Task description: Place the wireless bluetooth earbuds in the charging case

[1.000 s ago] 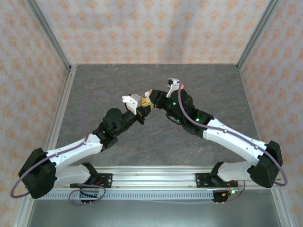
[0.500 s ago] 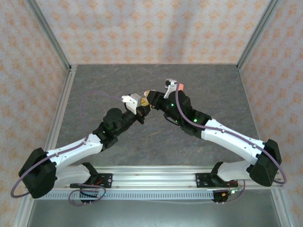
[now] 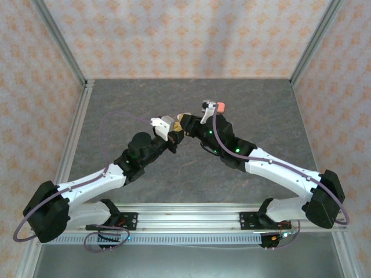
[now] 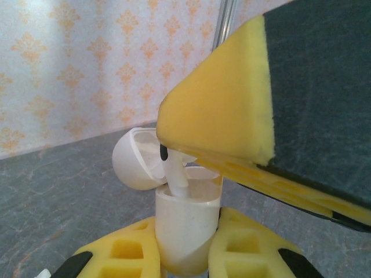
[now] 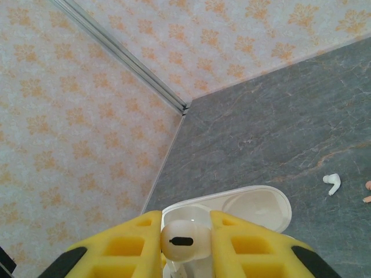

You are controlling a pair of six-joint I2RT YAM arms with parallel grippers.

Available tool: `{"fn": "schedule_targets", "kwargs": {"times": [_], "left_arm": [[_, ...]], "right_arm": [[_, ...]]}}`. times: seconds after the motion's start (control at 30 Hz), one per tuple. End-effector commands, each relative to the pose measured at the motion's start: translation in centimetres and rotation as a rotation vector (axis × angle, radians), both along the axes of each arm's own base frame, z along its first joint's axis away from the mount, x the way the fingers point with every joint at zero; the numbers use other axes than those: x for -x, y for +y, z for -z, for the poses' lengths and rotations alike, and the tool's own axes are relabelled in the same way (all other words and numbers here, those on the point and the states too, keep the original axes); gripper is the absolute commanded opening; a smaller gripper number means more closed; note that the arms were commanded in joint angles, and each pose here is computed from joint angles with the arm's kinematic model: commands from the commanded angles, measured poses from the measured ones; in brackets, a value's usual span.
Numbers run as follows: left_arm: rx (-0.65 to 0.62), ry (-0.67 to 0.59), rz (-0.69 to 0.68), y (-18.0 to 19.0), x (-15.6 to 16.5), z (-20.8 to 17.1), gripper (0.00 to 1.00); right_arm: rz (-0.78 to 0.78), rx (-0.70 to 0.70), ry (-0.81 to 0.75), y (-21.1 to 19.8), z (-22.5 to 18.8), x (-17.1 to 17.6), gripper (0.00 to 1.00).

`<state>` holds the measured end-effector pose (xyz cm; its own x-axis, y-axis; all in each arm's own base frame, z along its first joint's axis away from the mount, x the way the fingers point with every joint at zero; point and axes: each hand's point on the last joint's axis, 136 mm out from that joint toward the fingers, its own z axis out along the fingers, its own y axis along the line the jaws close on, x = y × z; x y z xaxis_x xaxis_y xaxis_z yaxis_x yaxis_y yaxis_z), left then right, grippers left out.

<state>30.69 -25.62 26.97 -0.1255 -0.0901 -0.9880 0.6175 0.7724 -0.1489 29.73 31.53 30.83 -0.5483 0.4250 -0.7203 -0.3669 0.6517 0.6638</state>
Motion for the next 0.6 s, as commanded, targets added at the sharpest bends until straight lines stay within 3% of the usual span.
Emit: {"fn": "schedule_targets", "kwargs": {"times": [0.0, 0.57], "left_arm": [[0.115, -0.113, -0.005, -0.15, -0.11, -5.75, 0.00], [0.131, -0.129, -0.001, -0.06, 0.09, -6.57, 0.00]], "right_arm": [[-0.025, 0.043, 0.027, 0.09, 1.61, 0.84, 0.24], [-0.004, 0.055, 0.037, -0.38, 1.91, 0.78, 0.28]]}}
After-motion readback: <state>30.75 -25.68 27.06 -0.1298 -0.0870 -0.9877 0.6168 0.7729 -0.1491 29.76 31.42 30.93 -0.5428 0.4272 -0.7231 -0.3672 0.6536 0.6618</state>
